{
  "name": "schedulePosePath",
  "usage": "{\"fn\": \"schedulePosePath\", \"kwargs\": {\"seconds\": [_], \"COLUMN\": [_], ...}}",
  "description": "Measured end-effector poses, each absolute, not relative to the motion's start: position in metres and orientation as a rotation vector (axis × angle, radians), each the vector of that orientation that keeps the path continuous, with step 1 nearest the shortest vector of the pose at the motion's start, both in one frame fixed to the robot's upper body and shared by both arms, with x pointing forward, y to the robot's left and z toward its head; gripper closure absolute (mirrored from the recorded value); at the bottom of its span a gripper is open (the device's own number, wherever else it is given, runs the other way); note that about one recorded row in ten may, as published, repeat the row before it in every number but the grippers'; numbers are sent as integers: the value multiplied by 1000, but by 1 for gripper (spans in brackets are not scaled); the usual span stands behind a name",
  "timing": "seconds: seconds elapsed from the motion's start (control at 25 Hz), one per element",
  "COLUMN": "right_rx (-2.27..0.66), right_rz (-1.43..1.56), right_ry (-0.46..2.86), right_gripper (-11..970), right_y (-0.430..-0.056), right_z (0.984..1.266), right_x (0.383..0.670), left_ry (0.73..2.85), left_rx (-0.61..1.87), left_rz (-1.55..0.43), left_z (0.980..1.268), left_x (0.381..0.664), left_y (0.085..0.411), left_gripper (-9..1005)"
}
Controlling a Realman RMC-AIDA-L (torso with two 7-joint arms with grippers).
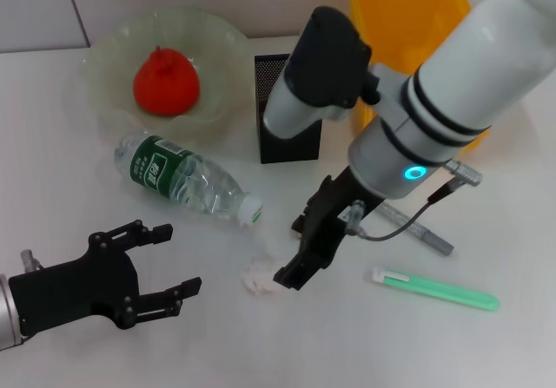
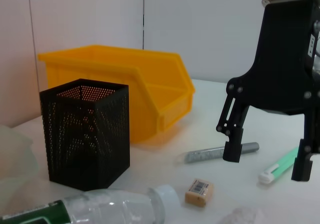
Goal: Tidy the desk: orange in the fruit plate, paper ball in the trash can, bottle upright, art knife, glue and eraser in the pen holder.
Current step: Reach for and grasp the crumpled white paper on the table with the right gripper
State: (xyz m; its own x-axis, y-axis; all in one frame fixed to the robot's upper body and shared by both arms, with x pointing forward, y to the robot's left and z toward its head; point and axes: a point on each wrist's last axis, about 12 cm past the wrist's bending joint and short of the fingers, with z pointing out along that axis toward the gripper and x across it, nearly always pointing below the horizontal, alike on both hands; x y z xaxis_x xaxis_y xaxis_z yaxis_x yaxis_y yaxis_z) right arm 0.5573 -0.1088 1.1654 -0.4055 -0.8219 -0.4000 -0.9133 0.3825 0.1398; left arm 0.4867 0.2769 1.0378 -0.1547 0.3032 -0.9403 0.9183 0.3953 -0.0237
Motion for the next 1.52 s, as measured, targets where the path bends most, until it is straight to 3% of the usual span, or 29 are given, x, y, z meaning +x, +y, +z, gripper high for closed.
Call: {"fn": "schedulePosePath", "kwargs": {"seconds": [0.56,1.12,1.32,1.52], "right_rx": [-1482,-1527,-1537,-1552], "right_rz": [454,421,416,424], "right_ry": [2396,2379,2374,2380], "right_gripper": [189,197,388,466], "right_y": [-87,-79,-79,-77], "right_z": [1137,1133,1131,1129], "right_x": [558,557,557,556], "left_ry": [1691,1684,1685,1682], "left_rx": [1095,1096,1096,1095], "left_rz": [-786,-794,-794,-795], "left_z": [1036,1036,1036,1036], "left_x": [485,487,487,487], "left_y": [278,275,275,273], "left_gripper": [189,196,199,201]}}
